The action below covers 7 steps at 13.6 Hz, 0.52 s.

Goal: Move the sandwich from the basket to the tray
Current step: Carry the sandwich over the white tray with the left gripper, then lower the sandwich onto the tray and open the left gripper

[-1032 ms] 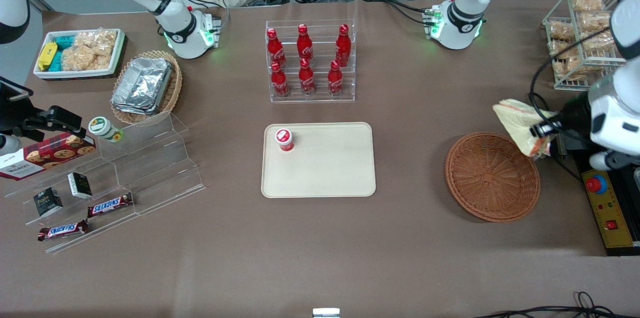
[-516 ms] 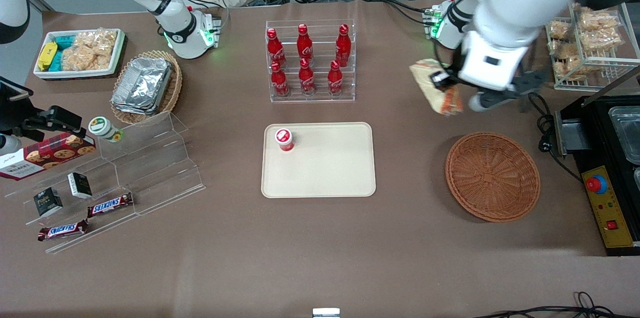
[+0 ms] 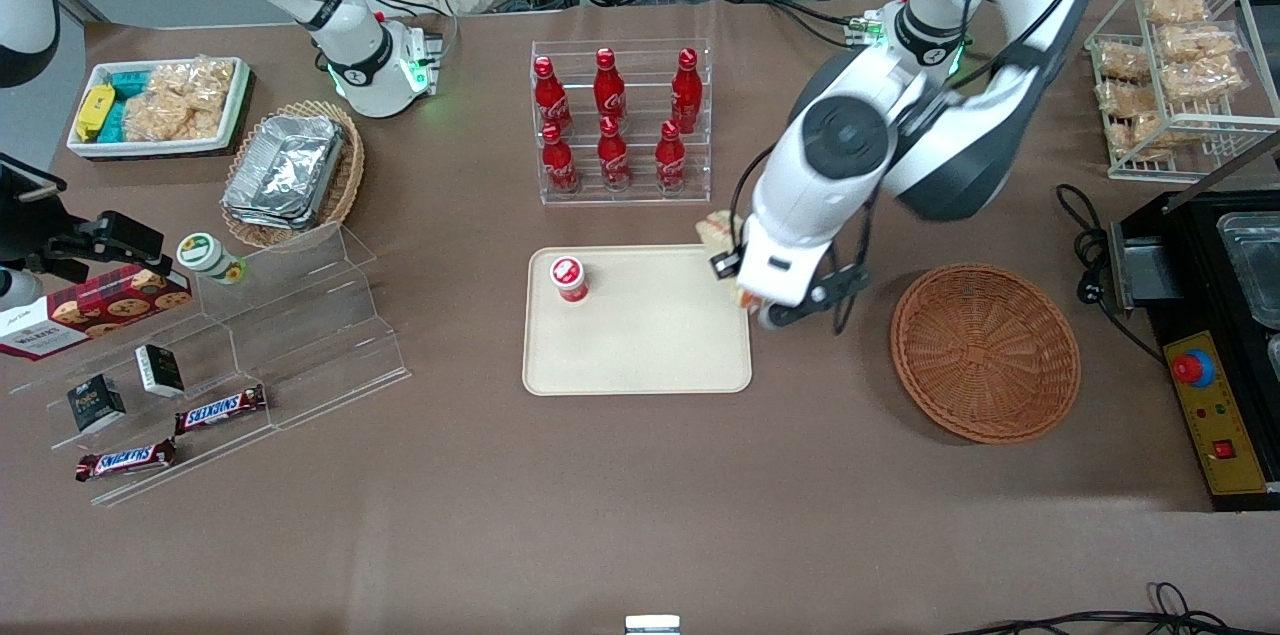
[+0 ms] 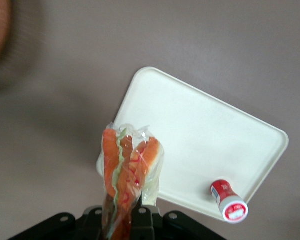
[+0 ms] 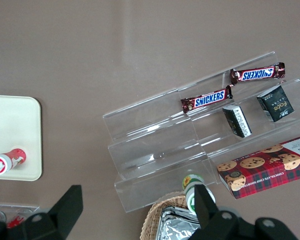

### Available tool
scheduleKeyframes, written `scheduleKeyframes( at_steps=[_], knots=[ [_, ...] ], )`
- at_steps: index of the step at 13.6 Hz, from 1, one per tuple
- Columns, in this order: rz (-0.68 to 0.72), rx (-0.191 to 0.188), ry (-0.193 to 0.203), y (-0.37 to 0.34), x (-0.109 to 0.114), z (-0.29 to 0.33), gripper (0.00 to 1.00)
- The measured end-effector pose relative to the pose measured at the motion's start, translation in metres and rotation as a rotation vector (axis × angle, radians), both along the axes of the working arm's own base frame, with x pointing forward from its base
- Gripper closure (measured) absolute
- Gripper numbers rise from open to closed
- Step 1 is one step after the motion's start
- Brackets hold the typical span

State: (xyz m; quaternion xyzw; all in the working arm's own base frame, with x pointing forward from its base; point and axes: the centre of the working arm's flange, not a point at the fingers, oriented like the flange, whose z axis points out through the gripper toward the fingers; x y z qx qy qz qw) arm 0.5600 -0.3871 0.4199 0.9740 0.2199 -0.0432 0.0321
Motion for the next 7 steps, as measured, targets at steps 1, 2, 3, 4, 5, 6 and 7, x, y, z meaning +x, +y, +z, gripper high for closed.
scheduleKeyframes(
  at_steps=[1, 2, 3, 4, 5, 6, 7],
  knots=[
    [-0.003, 0.007, 0.004, -0.011, 0.002, -0.029, 0.85],
    [-0.007, 0.015, 0.005, -0.021, 0.002, -0.057, 0.85],
    [-0.01, 0.027, 0.006, -0.027, 0.002, -0.08, 0.85],
    [-0.012, 0.043, 0.004, -0.033, 0.0, -0.1, 0.85],
    [-0.012, 0.06, -0.001, -0.038, -0.001, -0.12, 0.85],
    [-0.013, 0.073, -0.006, -0.041, -0.003, -0.135, 0.85],
    [-0.015, 0.081, -0.009, -0.043, -0.004, -0.148, 0.85]
  ],
)
